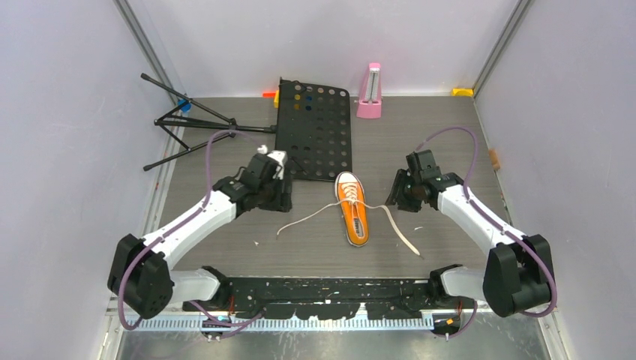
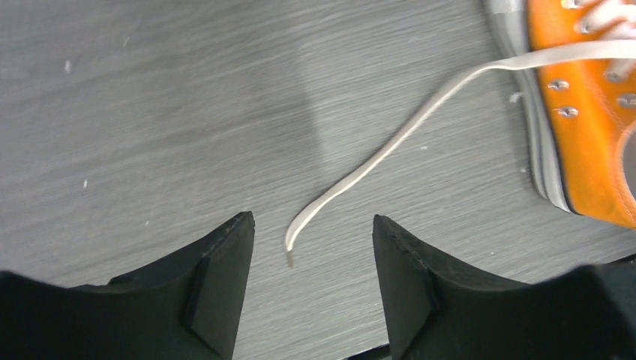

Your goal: Tie the shoes

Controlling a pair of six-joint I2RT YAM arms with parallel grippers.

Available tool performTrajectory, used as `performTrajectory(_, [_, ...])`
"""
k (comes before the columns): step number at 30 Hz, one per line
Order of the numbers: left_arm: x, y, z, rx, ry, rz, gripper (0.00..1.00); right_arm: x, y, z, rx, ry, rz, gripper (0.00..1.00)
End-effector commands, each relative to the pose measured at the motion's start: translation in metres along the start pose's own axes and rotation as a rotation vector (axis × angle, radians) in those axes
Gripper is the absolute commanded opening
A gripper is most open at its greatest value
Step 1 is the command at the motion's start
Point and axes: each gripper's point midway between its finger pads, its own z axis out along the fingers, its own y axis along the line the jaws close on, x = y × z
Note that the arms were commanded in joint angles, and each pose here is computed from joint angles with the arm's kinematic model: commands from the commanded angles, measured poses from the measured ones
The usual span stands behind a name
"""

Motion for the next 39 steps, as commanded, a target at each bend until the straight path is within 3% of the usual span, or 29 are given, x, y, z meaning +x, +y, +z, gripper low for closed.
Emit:
performTrajectory(1, [-0.021, -0.022, -0.010, -0.055, -0.045, 0.248, 0.63, -0.004, 0.010, -0.020, -0.055, -0.002, -0.047, 0.50])
performTrajectory(4, [-0.018, -0.058, 0.007, 0.078, -0.010, 0.391, 0.63, -0.005, 0.013, -0.025, -0.072, -0.016, -0.054, 0.51])
performTrajectory(10, [-0.011, -0.083, 0.053, 0.085, 0.092, 0.613, 0.63, -0.004, 0.020, -0.034, -0.116, -0.025, -0.053, 0.51])
performTrajectory(16, [-0.003, -0.103, 0.087, 0.117, 0.179, 0.697, 0.58, -0.003, 0.019, -0.038, -0.123, -0.046, -0.035, 0.52])
performTrajectory(23, [0.019, -0.105, 0.107, 0.138, 0.274, 0.654, 0.39, 0.000, 0.014, -0.033, -0.105, -0.044, -0.017, 0.53])
performTrajectory(26, [0.029, -0.108, 0.108, 0.175, 0.290, 0.632, 0.16, -0.001, 0.014, -0.032, -0.108, -0.054, -0.013, 0.53])
performTrajectory(28, [0.031, -0.111, 0.107, 0.195, 0.278, 0.614, 0.00, -0.002, 0.017, -0.033, -0.120, -0.054, -0.013, 0.52])
performTrajectory(34, [0.005, -0.127, 0.085, 0.260, 0.066, 0.518, 0.00, -0.003, 0.055, -0.046, -0.311, -0.018, -0.097, 0.43])
performTrajectory(39, [-0.026, -0.153, 0.058, 0.419, -0.139, 0.365, 0.00, -0.005, 0.104, -0.065, -0.431, -0.013, -0.227, 0.43])
